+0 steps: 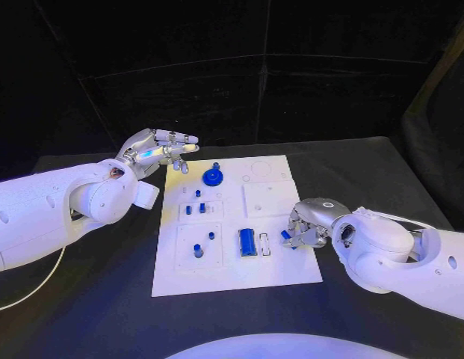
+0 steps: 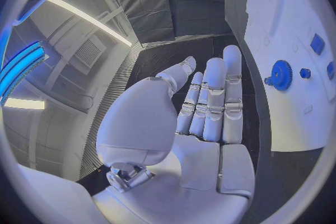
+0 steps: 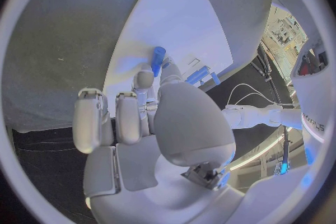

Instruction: Assemble the parts on the task board

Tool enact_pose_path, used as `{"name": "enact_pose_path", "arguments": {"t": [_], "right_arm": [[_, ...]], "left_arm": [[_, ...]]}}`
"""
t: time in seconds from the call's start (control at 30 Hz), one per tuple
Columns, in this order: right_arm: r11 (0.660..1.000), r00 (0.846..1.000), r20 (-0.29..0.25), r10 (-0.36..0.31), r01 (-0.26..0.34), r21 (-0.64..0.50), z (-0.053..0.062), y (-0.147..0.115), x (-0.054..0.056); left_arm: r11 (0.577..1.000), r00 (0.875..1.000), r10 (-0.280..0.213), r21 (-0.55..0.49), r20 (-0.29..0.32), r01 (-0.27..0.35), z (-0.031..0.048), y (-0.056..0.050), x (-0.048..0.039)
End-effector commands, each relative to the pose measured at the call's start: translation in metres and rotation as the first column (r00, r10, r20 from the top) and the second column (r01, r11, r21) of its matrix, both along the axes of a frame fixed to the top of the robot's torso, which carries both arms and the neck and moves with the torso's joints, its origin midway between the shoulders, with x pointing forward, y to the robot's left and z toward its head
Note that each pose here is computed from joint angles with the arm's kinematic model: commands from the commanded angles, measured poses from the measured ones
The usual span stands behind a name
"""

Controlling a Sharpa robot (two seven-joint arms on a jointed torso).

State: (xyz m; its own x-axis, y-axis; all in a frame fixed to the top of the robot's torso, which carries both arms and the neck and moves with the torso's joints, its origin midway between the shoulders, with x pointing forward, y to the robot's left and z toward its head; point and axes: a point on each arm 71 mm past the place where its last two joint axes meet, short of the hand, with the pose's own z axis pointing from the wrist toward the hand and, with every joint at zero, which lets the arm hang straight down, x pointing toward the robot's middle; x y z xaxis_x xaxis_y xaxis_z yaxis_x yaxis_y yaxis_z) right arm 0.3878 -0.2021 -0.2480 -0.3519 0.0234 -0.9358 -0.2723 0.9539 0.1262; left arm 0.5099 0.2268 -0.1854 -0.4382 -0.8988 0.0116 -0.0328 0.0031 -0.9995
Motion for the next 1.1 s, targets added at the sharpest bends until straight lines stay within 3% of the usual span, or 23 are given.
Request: {"name": "enact_pose_path", "arguments": {"t": [0.03, 0.4, 1.1], "right_arm": [[0.994, 0.999, -0.051, 0.019, -0.024, -0.109, -0.0115, -0.0020, -0.0025], [0.992, 0.999, -0.044, 0.024, -0.029, -0.126, -0.0125, 0.0005, -0.0012], [0.977, 0.996, -0.084, 0.030, -0.047, -0.210, -0.0200, 0.0021, 0.0028]], "left_arm": [[1.000, 1.000, -0.009, -0.008, 0.000, 0.009, 0.0011, -0.0007, -0.0002], [1.000, 1.000, -0.009, -0.008, 0.000, 0.009, 0.0011, -0.0005, -0.0004], [1.000, 1.000, -0.011, -0.007, -0.001, 0.011, 0.0011, -0.0018, -0.0003]]}}
